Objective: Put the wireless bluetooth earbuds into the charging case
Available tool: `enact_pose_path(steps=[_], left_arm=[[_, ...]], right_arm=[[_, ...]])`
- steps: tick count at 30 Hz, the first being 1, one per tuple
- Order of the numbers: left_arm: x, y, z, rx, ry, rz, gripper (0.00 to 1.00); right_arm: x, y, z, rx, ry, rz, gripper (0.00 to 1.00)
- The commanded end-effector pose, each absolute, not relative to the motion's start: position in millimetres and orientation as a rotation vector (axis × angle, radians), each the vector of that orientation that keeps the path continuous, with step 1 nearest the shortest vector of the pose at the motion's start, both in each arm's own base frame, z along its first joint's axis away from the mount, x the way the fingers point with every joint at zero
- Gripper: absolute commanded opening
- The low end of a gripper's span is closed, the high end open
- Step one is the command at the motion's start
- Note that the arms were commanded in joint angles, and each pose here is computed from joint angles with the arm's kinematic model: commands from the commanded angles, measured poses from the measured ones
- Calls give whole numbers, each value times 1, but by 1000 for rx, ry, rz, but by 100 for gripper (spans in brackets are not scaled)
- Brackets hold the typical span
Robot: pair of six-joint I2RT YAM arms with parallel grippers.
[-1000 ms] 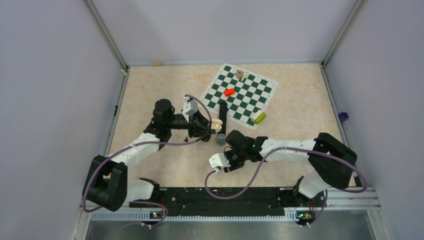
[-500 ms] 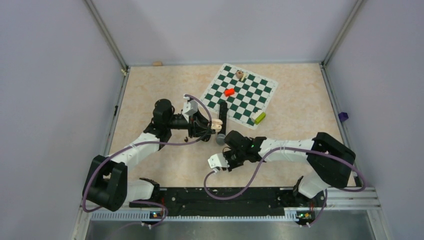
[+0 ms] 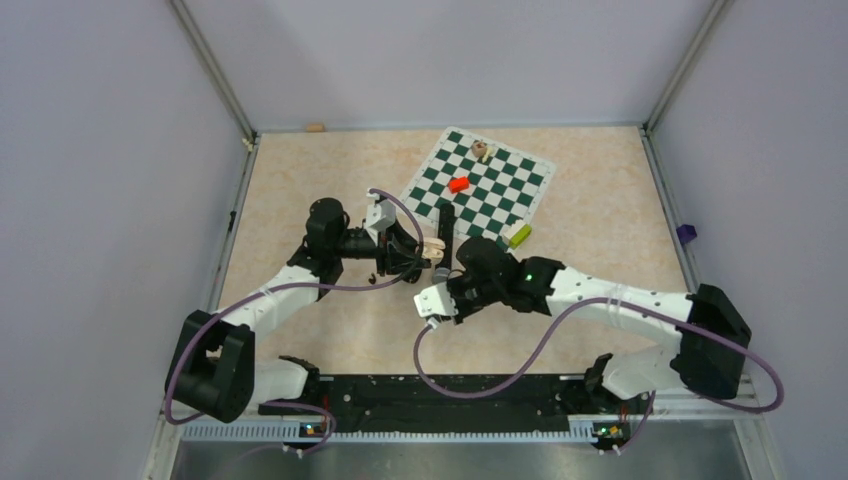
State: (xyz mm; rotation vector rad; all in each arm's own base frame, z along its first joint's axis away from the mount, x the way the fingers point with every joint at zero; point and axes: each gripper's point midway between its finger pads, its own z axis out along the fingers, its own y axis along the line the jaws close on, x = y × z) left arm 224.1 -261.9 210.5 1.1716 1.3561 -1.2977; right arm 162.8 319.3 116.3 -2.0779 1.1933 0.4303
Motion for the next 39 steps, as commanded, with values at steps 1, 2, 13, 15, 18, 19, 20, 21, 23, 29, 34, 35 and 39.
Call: enact_pose_path(steps=[1,2,13,15,18,19,20,21,23,29,34,35,39], left_arm=[[232,-264,226,1187,1294,-1262,0],[232,-264,226,1186,1296,-1264,0],[233,-264,223,1185,1311,-1267,0],[232,-264,223,1187,1311,-1270,0],[232,-264,222,1192,1306,-1274,0],[232,-264,222,1192,1308,-1280,0],[231,-265,223,1194,1305,-1289,0],[230,-265,222,1193,1305,-1300,0],[230,-266,223,1185,1308,-1320,0],[230,-268,225,1172,1316,-1351,0],[231,-268,227,1168,1325,-1361,0],[231,-268,227,1165,1329,-1363,0],[232,-268,227,1162,1331,-1366,0]], right_arm=[[165,334,182,-1993,1072,440,5],[165,337,195,-1975,1058,449,4],[183,327,279,-1804,1038,417,1],[190,322,283,-1773,1048,393,1],[202,315,292,-1698,1053,352,1],[206,314,295,-1666,1054,338,1],[213,313,297,-1629,1060,324,1],[219,313,299,-1590,1064,311,1],[232,314,300,-1511,1077,283,1],[252,321,284,-1389,1123,267,0],[259,321,289,-1284,1131,274,0],[260,321,288,-1277,1134,274,0],[258,325,280,-1284,1146,302,0]])
